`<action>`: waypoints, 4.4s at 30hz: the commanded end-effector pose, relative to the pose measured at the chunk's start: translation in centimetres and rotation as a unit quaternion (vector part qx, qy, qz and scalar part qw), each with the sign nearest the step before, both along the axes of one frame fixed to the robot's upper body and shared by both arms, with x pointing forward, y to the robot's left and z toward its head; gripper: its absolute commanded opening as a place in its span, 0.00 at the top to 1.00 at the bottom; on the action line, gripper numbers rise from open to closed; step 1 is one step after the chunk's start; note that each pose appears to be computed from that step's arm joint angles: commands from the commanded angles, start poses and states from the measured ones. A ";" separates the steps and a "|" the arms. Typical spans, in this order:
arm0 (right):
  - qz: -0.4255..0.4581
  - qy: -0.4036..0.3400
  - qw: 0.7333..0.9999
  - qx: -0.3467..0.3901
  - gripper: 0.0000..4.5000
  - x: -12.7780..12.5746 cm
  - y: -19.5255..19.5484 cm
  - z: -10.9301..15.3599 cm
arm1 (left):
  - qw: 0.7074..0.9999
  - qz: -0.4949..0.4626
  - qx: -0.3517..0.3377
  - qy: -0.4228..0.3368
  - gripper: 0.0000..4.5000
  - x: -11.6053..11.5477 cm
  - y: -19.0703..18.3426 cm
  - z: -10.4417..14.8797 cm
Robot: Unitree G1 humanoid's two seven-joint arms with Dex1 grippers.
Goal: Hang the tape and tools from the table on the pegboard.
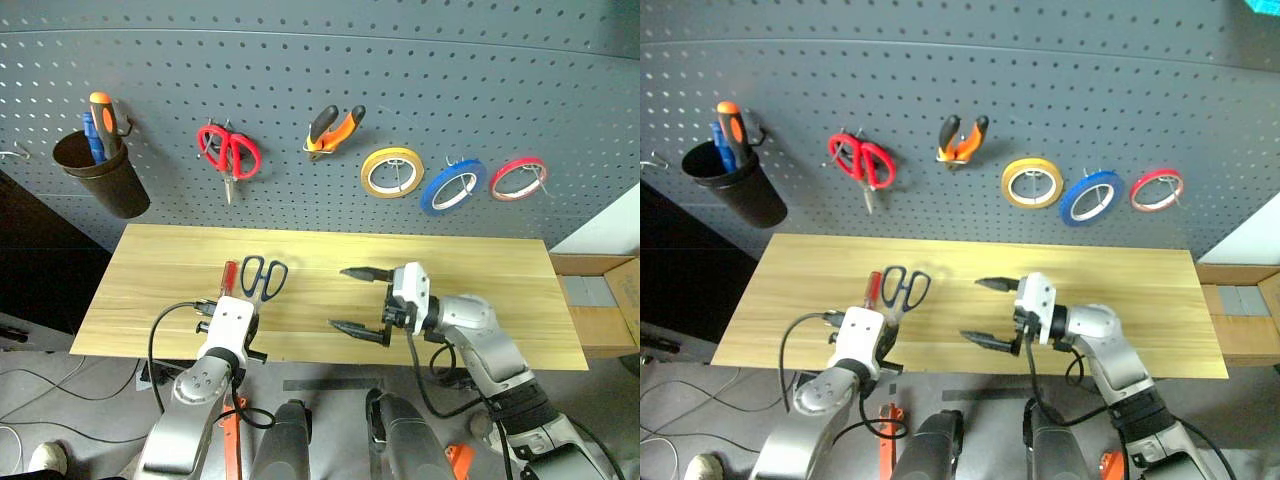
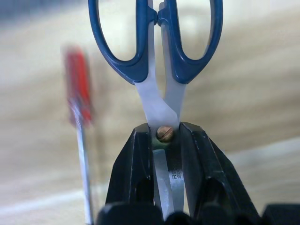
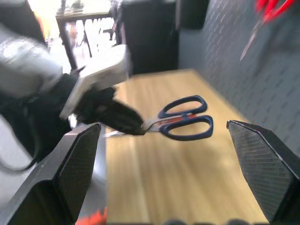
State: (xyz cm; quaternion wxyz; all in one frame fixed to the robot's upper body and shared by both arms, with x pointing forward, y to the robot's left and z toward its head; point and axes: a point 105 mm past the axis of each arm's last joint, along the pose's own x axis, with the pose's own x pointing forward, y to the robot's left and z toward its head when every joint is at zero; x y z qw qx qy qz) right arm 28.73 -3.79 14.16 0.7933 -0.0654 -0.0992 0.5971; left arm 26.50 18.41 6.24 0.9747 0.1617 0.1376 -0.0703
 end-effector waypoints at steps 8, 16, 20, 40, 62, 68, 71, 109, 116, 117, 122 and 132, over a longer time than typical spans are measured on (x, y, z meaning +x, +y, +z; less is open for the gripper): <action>-0.044 0.006 0.990 0.135 0.00 -0.1 0.0 7.4 | 0.965 0.009 0.123 -0.231 0.89 -1.6 2.0 9.7; -0.056 -0.012 0.987 0.150 0.00 1.0 0.7 8.8 | 0.946 0.033 0.137 -0.291 0.89 1.4 4.5 13.0; -0.063 -0.025 0.987 0.143 0.00 1.3 0.7 8.9 | 0.952 0.027 0.116 -0.281 0.89 2.8 4.7 12.6; -0.089 -0.036 0.987 0.128 0.00 1.3 0.2 8.6 | 0.974 -0.007 0.041 -0.224 0.89 6.3 3.0 10.2; -0.101 -0.036 0.991 0.082 0.00 1.4 0.1 6.7 | 0.986 0.006 0.029 -0.167 0.01 6.7 2.8 7.4; -0.042 -0.046 0.998 0.005 0.00 0.0 2.2 3.6 | 0.993 0.089 -0.029 -0.076 0.00 4.6 4.9 2.4; -0.014 -0.047 0.999 -0.009 0.00 -0.6 3.8 2.9 | 0.990 0.132 -0.044 -0.038 0.00 3.8 6.5 0.7; -0.031 -0.008 0.991 -0.128 0.00 1.5 7.1 0.7 | 0.982 0.113 -0.067 0.134 0.82 10.9 9.5 -1.2; -0.026 -0.011 0.992 -0.123 0.00 1.4 7.0 1.0 | 0.985 0.110 -0.054 0.119 0.82 10.0 9.7 -0.6; -0.018 -0.006 0.993 -0.112 0.00 1.2 7.0 1.3 | 0.989 0.099 -0.036 0.107 0.82 9.6 9.5 -0.2; 0.053 0.054 0.997 0.031 0.00 -1.5 6.7 4.7 | 0.993 0.076 0.081 -0.046 0.82 5.7 7.6 4.9; 0.041 0.044 0.981 0.182 0.00 -1.1 8.2 9.9 | 0.892 0.199 0.228 -0.336 0.82 1.6 9.5 17.8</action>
